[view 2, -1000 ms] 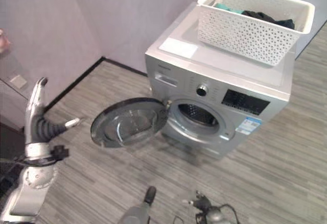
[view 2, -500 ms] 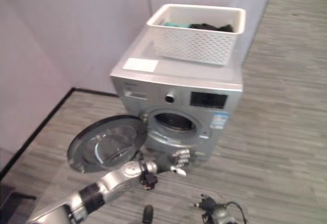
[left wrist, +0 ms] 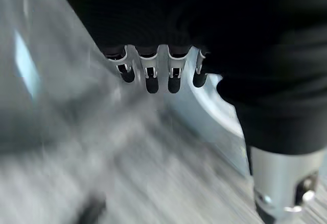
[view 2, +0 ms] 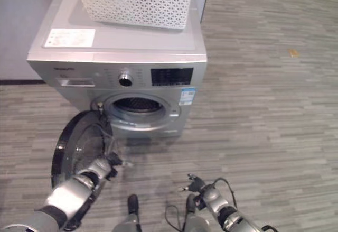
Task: Grab the laundry basket,head to the washer,open it,put in the laundry and shut it.
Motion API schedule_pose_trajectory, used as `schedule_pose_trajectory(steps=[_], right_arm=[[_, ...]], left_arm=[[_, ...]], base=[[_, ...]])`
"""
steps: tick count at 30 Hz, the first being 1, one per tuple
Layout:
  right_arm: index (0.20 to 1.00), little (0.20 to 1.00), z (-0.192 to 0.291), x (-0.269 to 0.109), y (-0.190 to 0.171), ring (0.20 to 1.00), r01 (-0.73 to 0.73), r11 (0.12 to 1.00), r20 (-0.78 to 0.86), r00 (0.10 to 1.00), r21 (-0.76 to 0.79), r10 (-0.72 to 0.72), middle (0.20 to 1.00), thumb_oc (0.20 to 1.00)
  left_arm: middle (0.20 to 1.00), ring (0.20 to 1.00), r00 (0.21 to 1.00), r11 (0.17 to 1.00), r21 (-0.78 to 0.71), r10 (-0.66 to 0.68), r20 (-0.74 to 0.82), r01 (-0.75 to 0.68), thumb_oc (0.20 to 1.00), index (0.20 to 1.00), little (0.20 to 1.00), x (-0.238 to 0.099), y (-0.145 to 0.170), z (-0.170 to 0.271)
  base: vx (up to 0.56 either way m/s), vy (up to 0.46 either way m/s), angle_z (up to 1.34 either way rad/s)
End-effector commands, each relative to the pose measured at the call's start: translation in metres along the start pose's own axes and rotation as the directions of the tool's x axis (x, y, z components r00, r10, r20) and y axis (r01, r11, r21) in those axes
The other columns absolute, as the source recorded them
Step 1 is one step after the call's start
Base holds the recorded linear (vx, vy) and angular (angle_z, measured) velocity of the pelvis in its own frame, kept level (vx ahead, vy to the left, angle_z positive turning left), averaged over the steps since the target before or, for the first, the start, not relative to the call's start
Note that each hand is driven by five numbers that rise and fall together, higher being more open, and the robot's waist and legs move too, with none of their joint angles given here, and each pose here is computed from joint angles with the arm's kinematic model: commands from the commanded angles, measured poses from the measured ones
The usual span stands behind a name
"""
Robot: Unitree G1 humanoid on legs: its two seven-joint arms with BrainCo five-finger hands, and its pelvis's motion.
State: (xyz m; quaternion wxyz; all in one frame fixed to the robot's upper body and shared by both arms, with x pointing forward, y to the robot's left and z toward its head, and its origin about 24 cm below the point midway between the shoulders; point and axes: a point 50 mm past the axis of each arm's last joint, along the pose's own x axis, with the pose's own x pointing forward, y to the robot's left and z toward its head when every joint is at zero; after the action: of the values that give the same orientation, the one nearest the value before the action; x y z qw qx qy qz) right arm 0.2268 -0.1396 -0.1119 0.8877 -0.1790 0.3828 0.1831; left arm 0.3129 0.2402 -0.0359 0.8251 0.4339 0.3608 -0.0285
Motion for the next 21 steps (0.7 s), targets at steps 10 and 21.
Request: schedule_pose_trajectory(steps=[10, 21], right_arm=[[1.000, 1.000, 0.014, 0.003, -0.009, 1.000, 0.058, 0.998, 0.049, 0.997, 0.018, -0.059, 1.000, 1.000], [1.000, 1.000, 0.006, 0.002, -0.011, 1.000, 0.038, 0.999, 0.014, 0.999, 0.015, -0.038, 1.000, 1.000]], left_arm=[[1.000, 1.000, 0.958, 0.950, 0.222, 0.171, 0.229, -0.222, 1.000, 1.000, 1.000, -0.006, 0.013, 0.071], [1.000, 1.000, 0.998, 0.975, 0.223, 0.026, -0.063, -0.011, 1.000, 1.000, 1.000, -0.002, -0.012, -0.020]], base=[[-0.01, -0.011, 0.06], [0.00, -0.011, -0.06]])
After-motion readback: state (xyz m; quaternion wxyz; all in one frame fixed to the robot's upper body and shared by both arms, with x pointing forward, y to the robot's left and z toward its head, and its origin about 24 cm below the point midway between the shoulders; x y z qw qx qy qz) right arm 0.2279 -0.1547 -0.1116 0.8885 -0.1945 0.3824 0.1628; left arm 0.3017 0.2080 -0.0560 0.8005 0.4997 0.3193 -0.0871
